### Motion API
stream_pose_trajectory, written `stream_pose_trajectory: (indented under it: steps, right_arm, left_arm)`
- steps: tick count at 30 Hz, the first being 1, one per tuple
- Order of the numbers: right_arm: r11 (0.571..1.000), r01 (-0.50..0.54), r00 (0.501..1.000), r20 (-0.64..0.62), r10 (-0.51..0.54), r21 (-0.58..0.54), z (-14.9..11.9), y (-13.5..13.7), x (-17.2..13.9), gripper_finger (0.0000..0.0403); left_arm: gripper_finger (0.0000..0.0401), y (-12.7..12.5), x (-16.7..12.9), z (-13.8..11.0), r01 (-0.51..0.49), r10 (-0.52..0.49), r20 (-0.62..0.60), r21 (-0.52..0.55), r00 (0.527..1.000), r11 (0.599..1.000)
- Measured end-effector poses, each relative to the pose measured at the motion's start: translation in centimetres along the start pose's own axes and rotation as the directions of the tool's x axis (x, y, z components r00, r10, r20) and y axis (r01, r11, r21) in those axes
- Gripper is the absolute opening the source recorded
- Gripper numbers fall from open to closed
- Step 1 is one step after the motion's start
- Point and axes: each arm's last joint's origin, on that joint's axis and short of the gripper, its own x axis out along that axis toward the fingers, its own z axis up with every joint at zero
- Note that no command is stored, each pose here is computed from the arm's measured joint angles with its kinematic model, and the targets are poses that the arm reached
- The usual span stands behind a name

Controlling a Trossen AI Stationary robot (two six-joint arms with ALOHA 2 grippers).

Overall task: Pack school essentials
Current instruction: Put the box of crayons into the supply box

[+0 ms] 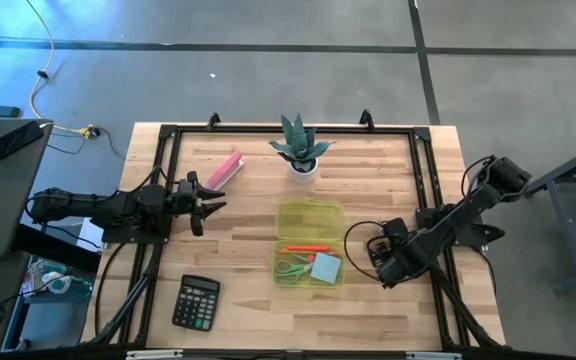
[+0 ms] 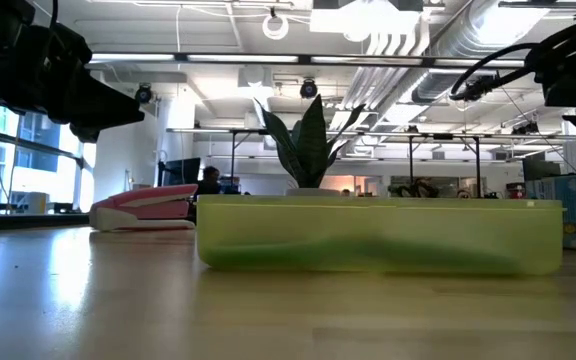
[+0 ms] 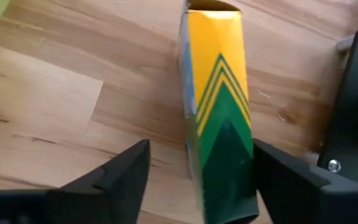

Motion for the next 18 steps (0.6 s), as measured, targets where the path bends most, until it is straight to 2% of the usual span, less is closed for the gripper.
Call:
stream_pose_trajectory:
  steps: [9, 13, 18]
  right_arm:
    - [1.000, -0.024, 1.000, -0.018, 0.024, 0.014, -0.16, 0.32, 0.07, 0.0146]
    - [0.999, -0.040, 0.999, -0.009, 0.041, 0.014, -0.16, 0.45, 0.06, 0.0119]
    - [0.999, -0.047, 0.999, -0.009, 0.047, 0.019, -0.18, 0.51, 0.05, 0.0104]
  left_arm:
    - [0.0131, 0.00, 0.00, 0.00, 0.000, 0.000, 0.000, 0.000, 1.000, 1.000]
    - [0.0131, 0.00, 0.00, 0.00, 0.000, 0.000, 0.000, 0.000, 1.000, 1.000]
    - [0.0131, 0.00, 0.00, 0.00, 0.000, 0.000, 0.000, 0.000, 1.000, 1.000]
